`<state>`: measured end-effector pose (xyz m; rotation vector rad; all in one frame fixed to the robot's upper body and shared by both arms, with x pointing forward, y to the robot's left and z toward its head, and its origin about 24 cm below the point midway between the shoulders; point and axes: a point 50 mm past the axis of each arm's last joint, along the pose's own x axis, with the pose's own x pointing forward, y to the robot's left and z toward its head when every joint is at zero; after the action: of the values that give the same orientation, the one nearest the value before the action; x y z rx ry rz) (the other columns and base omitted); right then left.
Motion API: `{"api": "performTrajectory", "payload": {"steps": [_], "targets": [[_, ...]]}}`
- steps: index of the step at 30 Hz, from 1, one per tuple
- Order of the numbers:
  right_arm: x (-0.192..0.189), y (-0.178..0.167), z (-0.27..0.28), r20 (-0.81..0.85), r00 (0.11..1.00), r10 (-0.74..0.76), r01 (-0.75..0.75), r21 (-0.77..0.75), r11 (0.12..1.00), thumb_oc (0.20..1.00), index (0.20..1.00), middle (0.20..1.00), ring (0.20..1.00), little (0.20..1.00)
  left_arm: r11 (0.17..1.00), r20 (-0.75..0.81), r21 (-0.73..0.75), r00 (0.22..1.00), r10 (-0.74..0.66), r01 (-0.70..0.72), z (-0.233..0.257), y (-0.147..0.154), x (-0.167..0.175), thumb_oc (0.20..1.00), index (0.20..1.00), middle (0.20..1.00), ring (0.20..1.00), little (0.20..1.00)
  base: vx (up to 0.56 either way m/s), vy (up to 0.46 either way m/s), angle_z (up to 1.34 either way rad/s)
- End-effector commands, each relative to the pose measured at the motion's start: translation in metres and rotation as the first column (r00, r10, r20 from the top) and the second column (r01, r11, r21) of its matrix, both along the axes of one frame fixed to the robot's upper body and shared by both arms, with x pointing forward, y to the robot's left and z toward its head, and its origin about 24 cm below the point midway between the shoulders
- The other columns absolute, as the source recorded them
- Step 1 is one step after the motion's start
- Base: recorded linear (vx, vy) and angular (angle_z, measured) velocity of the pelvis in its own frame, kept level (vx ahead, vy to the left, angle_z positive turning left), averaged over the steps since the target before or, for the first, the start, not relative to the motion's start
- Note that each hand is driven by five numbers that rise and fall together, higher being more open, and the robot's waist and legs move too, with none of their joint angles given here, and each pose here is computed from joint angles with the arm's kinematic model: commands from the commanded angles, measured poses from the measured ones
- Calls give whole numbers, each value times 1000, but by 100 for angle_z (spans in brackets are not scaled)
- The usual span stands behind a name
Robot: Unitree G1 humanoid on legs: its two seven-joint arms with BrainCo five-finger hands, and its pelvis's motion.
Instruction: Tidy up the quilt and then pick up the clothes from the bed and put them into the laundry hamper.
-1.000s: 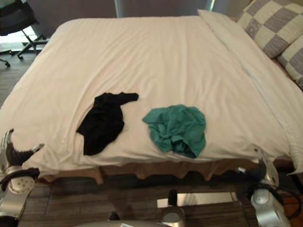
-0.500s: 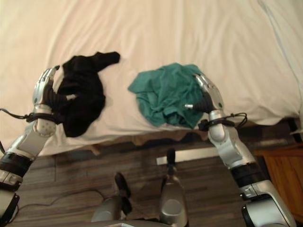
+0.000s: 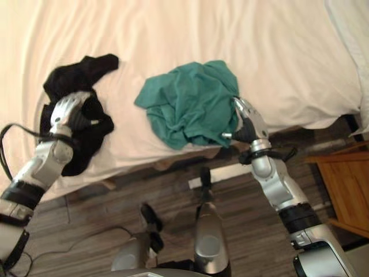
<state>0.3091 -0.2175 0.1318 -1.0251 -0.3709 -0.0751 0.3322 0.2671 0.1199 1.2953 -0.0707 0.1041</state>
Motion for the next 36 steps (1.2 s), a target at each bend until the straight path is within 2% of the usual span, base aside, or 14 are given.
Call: {"api": "performTrajectory", "payload": {"steps": [1, 3, 5, 11, 17, 18, 19, 23, 24, 28, 32, 34, 35, 36], "targets": [[-4, -1, 14, 59, 998, 20, -16, -74, 997, 1000, 1000, 1000, 1000, 1000, 985, -159, 35, 972, 175, -172, -43, 44, -34, 448, 448, 448, 448, 448, 20, -41, 17], [0, 0, 20, 66, 997, 27, -21, -98, 995, 1000, 1000, 1000, 1000, 1000, 976, -189, 53, 957, 219, -212, -52, 56, -48, 470, 470, 470, 470, 470, 14, -39, 16], [6, 3, 27, 74, 997, 36, -27, -121, 992, 1000, 1000, 1000, 1000, 1000, 963, -207, 72, 940, 270, -260, -57, 71, -60, 200, 200, 200, 200, 200, -17, -22, 24], [30, -4, 56, 94, 996, 1, 16, -177, 984, 1000, 1000, 1000, 1000, 1000, 905, -223, 164, 879, 422, -393, -56, 116, -85, 200, 200, 200, 200, 200, -44, -27, 33], [58, -9, 60, 5, 998, -61, 60, -210, 976, 1000, 1000, 1000, 1000, 1000, 917, -219, 113, 890, 399, -383, -58, 115, -88, 200, 200, 200, 200, 200, -26, -14, 13], [58, -9, 60, 6, 998, -59, 59, -210, 976, 746, 746, 746, 746, 746, 916, -219, 112, 890, 400, -384, -58, 116, -88, 200, 200, 200, 200, 200, 0, 0, 0], [63, -8, 54, -35, 997, -67, 58, -224, 973, 200, 200, 200, 200, 200, 926, -205, 85, 903, 377, -368, -56, 111, -85, 200, 200, 200, 200, 200, 0, 0, 0], [63, -10, 9, -241, 967, -83, 31, -212, 977, 200, 200, 200, 200, 200, 978, -146, -37, 969, 199, -207, -49, 69, -68, 200, 200, 200, 200, 200, 17, 19, 19], [46, -7, -38, -378, 923, -66, 26, -110, 994, 200, 200, 200, 200, 200, 980, -145, -150, 983, 111, -133, -58, 38, -63, 200, 200, 200, 200, 200, 68, 78, 16], [-4, 11, -123, -596, 803, 26, 76, 146, 986, 200, 200, 200, 200, 200, 957, -144, -270, 987, 68, -106, -69, 10, -60, 200, 200, 200, 200, 200, 83, 79, 3], [-51, 8, -175, -728, 682, 71, 257, 329, 909, 200, 200, 200, 200, 200, 932, -186, -334, 979, 78, -138, -82, 0, -63, 200, 200, 200, 200, 200, 94, 128, -10], [-52, 8, -175, -729, 681, 70, 258, 329, 908, 200, 200, 200, 200, 200, 933, -187, -334, 979, 78, -137, -82, 0, -63, 200, 200, 200, 200, 200, 42, 95, -10], [-92, -10, -201, -787, 614, 64, 432, 402, 807, 200, 200, 200, 200, 200, 869, -370, -379, 912, 174, -319, -131, 22, -97, 200, 200, 200, 200, 200, 54, 143, -6], [-92, -10, -201, -787, 613, 64, 433, 402, 807, 200, 200, 200, 200, 200, 869, -371, -379, 913, 173, -319, -131, 22, -97, 200, 200, 200, 200, 200, 65, 175, -6]]}}
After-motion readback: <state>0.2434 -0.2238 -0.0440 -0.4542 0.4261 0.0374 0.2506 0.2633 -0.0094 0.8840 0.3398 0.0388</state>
